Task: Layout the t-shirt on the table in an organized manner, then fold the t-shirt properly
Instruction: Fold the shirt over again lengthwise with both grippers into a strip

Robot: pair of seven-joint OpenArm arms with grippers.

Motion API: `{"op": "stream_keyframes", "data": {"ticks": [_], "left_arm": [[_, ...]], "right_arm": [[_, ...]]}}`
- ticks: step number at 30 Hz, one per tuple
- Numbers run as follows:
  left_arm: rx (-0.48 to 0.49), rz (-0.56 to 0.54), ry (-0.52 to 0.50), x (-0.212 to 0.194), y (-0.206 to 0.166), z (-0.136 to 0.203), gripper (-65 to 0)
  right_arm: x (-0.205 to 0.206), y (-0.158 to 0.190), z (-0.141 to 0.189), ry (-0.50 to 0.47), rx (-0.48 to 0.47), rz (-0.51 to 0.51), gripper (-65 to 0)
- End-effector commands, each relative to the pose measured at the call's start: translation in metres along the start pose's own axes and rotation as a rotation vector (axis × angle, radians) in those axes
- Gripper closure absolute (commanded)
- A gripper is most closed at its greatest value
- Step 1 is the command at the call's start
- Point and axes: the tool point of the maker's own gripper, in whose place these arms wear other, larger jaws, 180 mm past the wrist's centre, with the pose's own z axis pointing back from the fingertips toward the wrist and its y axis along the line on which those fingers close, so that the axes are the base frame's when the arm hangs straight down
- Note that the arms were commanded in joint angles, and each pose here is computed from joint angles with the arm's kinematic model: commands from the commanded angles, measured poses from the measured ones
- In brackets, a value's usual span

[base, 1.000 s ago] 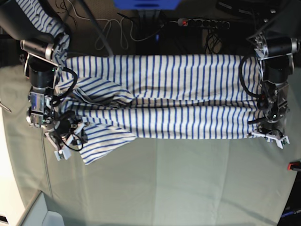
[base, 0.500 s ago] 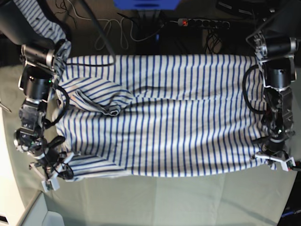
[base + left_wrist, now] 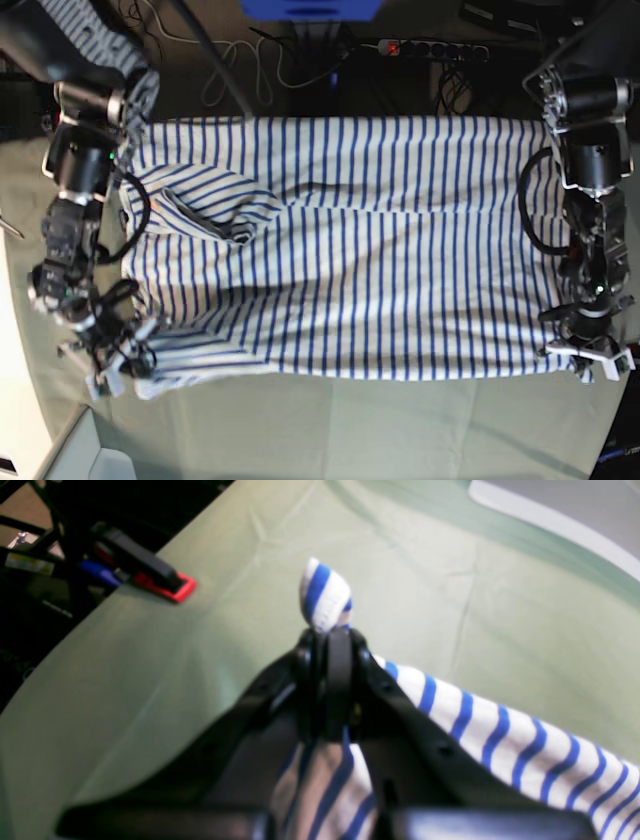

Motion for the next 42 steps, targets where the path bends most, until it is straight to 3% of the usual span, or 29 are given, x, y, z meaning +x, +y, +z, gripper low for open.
{"op": "stream_keyframes", "data": {"ticks": [1, 9, 15, 23, 32, 42], "left_arm": [[0.004, -0.004, -0.060, 0.022, 0.004, -0.001, 0.0], [0.016, -0.050, -0.006, -0.018, 0.023, 0.022, 0.0], [0.030, -0.060, -0.067, -0.013, 0.042, 0.059, 0.0], [0.095, -0.090, -0.012, -0.045, 0.083, 0.095, 0.0], [0.160, -0.035, 0.091, -0.103, 0.103, 0.130, 0.0], [0.185, -0.031, 0.112, -0.113, 0.114, 0.141, 0.0]], "right_arm": [[0.019, -0.010, 0.008, -0.064, -0.028, 0.022, 0.0], [-0.021, 0.022, 0.051, -0.037, -0.033, 0.068, 0.0], [-0.033, 0.034, 0.087, -0.069, -0.017, 0.031, 0.0], [-0.072, 0.051, 0.120, 0.010, 0.001, 0.050, 0.0], [-0.106, 0.069, 0.149, 0.049, 0.050, -0.057, 0.0], [-0.120, 0.083, 0.170, 0.036, 0.068, -0.080, 0.0]]}}
